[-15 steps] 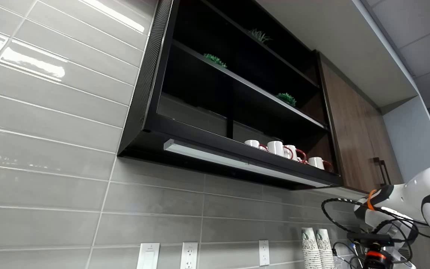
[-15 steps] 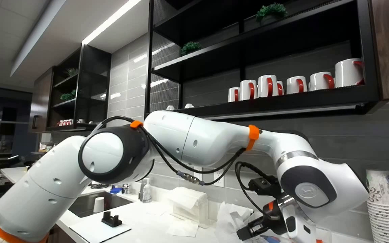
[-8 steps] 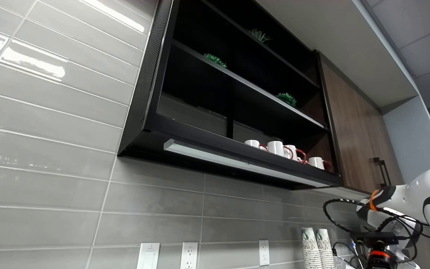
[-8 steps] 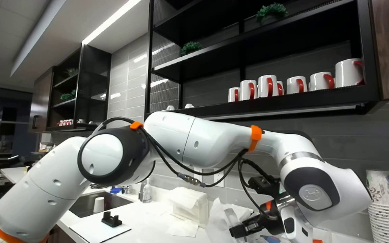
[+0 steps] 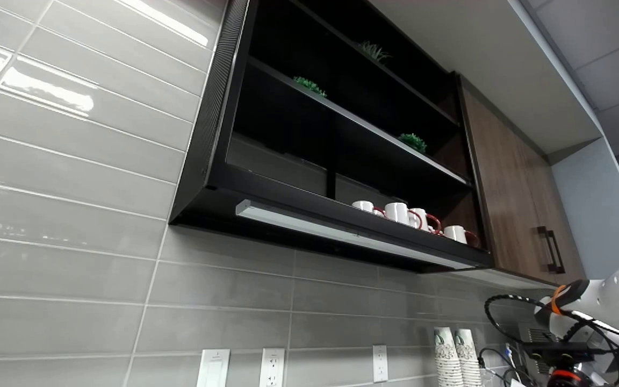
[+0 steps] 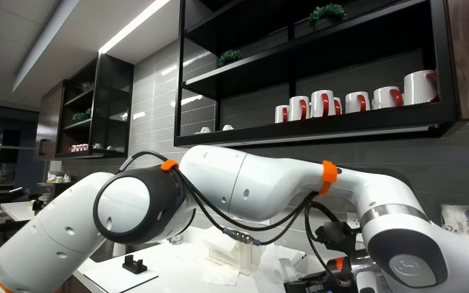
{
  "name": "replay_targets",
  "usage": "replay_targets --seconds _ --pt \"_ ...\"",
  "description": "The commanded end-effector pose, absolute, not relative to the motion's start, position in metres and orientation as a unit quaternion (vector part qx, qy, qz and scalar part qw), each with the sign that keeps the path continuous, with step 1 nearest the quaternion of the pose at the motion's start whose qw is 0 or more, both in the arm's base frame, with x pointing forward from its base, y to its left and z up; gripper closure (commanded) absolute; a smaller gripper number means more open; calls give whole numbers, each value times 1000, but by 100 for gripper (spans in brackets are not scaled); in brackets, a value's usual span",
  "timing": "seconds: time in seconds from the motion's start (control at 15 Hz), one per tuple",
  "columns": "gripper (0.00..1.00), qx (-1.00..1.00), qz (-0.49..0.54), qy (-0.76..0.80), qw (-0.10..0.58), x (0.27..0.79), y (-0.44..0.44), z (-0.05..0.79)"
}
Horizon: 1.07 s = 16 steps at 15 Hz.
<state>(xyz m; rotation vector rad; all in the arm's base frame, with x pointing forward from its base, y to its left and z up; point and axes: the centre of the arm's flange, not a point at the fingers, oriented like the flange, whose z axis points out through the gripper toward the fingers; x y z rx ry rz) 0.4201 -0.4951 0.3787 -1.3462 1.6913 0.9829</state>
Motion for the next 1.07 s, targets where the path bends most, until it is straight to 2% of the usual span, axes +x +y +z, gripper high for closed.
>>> replay_targets --seconds 0.0,0.2,0.67,1.0 --pt "98 -523 379 657 388 434 -509 375" --pt "98 -546 357 654 382 434 -500 383" --pt "98 -662 270 646 268 433 -432 446" --pt "98 -738 171 627 182 439 -359 476"
